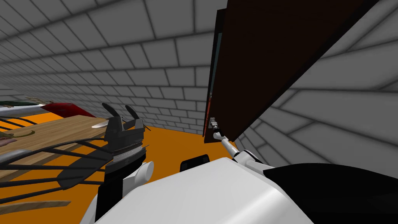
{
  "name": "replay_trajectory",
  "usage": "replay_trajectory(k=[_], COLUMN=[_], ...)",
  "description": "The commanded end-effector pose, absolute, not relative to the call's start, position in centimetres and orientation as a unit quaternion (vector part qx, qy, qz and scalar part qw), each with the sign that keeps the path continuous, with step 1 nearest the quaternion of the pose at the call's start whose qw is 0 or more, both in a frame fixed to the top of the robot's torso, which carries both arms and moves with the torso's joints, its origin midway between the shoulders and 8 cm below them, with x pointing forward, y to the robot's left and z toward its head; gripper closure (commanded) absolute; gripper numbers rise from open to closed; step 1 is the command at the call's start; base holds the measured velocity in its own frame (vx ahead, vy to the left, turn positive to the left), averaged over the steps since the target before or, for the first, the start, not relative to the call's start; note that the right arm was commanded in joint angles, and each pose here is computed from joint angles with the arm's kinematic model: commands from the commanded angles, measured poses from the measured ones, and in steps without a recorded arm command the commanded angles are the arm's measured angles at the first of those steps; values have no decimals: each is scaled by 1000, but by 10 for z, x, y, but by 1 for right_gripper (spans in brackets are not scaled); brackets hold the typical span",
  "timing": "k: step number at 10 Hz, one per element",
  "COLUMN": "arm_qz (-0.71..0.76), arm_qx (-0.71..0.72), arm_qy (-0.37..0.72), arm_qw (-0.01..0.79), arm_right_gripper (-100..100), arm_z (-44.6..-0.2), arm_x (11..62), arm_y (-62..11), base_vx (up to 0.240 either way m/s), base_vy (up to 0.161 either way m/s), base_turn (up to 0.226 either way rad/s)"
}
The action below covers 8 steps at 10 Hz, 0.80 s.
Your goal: Pull the door open
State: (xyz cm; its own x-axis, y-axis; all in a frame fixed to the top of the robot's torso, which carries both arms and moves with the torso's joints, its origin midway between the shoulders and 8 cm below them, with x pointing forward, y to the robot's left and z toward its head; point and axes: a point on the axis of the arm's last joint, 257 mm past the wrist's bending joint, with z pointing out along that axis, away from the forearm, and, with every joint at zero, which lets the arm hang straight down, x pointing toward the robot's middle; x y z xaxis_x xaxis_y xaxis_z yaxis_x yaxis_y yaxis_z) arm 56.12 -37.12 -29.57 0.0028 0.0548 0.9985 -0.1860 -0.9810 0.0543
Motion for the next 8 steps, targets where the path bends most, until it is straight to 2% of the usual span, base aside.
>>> replay_trajectory(k=[1, 4, 6, 8], arm_qz=[704, 704, 705, 707], arm_qx=[704, 704, 704, 704], arm_qy=[-46, -46, -41, -37], arm_qw=[83, 83, 73, 63], arm_right_gripper=[100, 100, 100, 100], arm_z=[-297, -297, -297, -296], arm_x=[561, 561, 557, 555], arm_y=[-368, -368, -370, -370], base_vx=[-26, -7, -158, -239], base_vy=[-7, 0, -85, -99], base_turn=[23, -1, 178, 156])
